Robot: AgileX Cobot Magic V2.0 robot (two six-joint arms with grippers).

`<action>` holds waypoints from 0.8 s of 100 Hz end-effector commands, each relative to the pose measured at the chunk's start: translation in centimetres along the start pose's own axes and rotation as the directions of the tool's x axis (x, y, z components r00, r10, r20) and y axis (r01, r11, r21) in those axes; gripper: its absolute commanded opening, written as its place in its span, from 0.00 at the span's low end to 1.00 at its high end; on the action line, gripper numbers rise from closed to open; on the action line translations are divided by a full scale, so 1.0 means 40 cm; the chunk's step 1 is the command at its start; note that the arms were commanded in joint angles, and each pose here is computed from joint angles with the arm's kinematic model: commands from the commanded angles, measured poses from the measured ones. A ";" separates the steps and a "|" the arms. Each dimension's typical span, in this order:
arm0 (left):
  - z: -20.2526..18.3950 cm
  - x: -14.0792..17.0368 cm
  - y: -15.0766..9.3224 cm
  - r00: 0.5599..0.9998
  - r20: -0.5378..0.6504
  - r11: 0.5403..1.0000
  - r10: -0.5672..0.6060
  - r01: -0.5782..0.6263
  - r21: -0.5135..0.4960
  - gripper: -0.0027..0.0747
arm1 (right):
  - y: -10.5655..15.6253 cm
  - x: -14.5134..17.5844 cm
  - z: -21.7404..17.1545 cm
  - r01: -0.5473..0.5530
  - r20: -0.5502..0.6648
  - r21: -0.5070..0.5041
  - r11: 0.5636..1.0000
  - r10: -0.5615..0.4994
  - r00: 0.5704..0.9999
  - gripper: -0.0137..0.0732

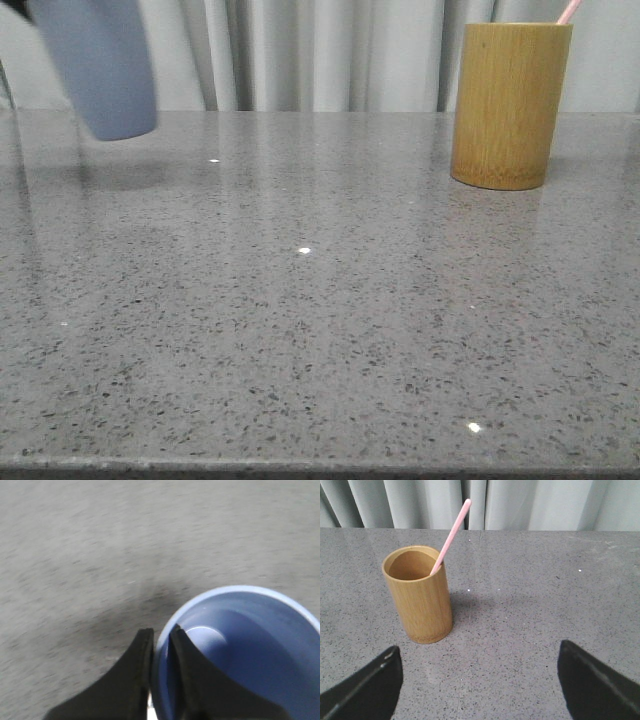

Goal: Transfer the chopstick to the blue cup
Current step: 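Grip the blue cup rim and carry it toward the bamboo cup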

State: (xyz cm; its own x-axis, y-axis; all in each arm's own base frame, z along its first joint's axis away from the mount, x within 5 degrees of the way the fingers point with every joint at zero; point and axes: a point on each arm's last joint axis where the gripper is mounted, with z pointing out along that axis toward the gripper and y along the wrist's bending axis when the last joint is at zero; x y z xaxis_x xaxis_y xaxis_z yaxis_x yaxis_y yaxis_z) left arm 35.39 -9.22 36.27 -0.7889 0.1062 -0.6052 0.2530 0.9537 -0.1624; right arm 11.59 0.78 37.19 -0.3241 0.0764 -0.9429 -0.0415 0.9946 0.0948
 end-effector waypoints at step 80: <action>0.087 -0.047 -0.270 0.986 0.064 0.969 0.154 -0.163 0.186 0.01 | 0.004 -0.046 -0.011 0.003 0.116 -0.008 1.000 -0.002 0.993 0.88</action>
State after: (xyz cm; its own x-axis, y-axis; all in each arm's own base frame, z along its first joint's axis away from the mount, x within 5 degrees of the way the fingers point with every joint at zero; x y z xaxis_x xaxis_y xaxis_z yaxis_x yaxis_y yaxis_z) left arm 36.83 -20.60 33.16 -0.7607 0.2861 -0.5826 0.4665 0.8651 -0.1843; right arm 11.61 0.78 37.24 -0.3188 0.0768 -0.9447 -0.0418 0.9946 0.0949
